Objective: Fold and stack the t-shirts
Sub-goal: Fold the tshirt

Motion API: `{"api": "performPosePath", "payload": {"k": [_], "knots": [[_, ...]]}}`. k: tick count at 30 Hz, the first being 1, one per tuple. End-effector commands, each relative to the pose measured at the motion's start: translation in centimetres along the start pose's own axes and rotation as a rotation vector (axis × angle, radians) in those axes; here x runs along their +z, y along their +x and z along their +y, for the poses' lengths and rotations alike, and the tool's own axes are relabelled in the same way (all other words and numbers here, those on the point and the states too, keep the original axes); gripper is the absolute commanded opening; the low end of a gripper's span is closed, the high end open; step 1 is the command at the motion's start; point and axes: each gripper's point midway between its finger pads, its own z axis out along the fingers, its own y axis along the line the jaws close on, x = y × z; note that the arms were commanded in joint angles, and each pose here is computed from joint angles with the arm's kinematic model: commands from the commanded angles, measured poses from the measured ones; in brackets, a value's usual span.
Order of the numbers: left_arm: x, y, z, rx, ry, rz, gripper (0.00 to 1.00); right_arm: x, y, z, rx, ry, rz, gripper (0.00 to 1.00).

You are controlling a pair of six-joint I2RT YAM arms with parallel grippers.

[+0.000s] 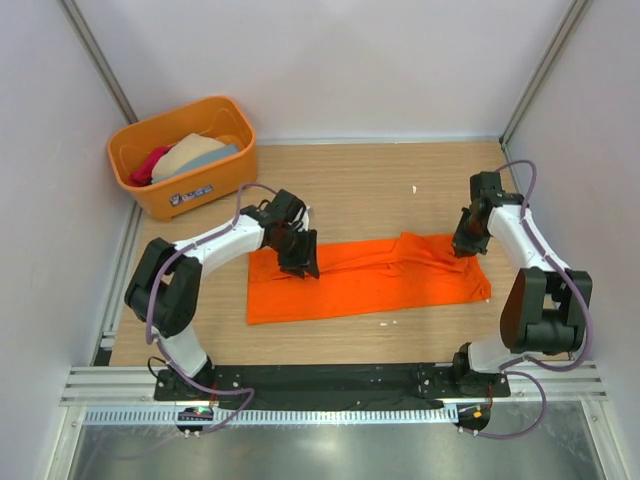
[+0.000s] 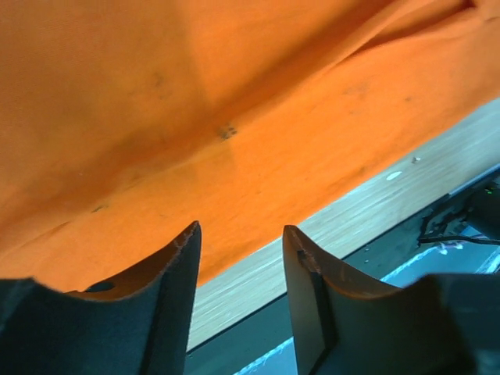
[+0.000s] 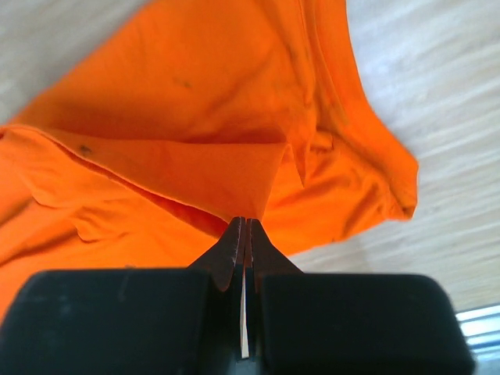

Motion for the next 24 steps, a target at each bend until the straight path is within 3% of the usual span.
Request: {"api": "performPosePath", "payload": {"k": [1, 2, 6, 11, 21, 23, 24], "knots": [[-2.0, -1.9, -4.1, 0.071, 0.131, -0.09, 0.49, -1.5, 2.0, -0.4, 0.035, -0.02, 0.004, 0.01], [-1.9, -2.1, -5.1, 0.098, 0.149, -0.104, 0.54, -1.6, 2.4, -0.5, 0.036, -0.021, 0.004, 0.01], [-0.8, -3.0, -8.0, 0.138, 0.187, -0.143, 0.61, -1.4, 4.3, -1.1, 0.044, -0.016, 0.027, 0.01], [1.0, -3.7, -13.0, 0.197, 0.237, -0.157, 0.6, -1.0, 7.2, -2.5, 0.057, 0.029, 0.09, 0.01], [3.3, -4.2, -15.6, 0.142, 0.285, -0.109, 0.6, -2.8, 12.0, -2.2, 0.11, 0.002, 0.285, 0.09], [3.3, -4.0, -15.8, 0.144, 0.296, -0.1, 0.6, -3.0, 11.8, -2.3, 0.112, 0.001, 0.267, 0.16], [3.4, -3.8, -15.9, 0.142, 0.298, -0.095, 0.6, -2.9, 11.3, -2.2, 0.109, -0.004, 0.243, 0.29]]}}
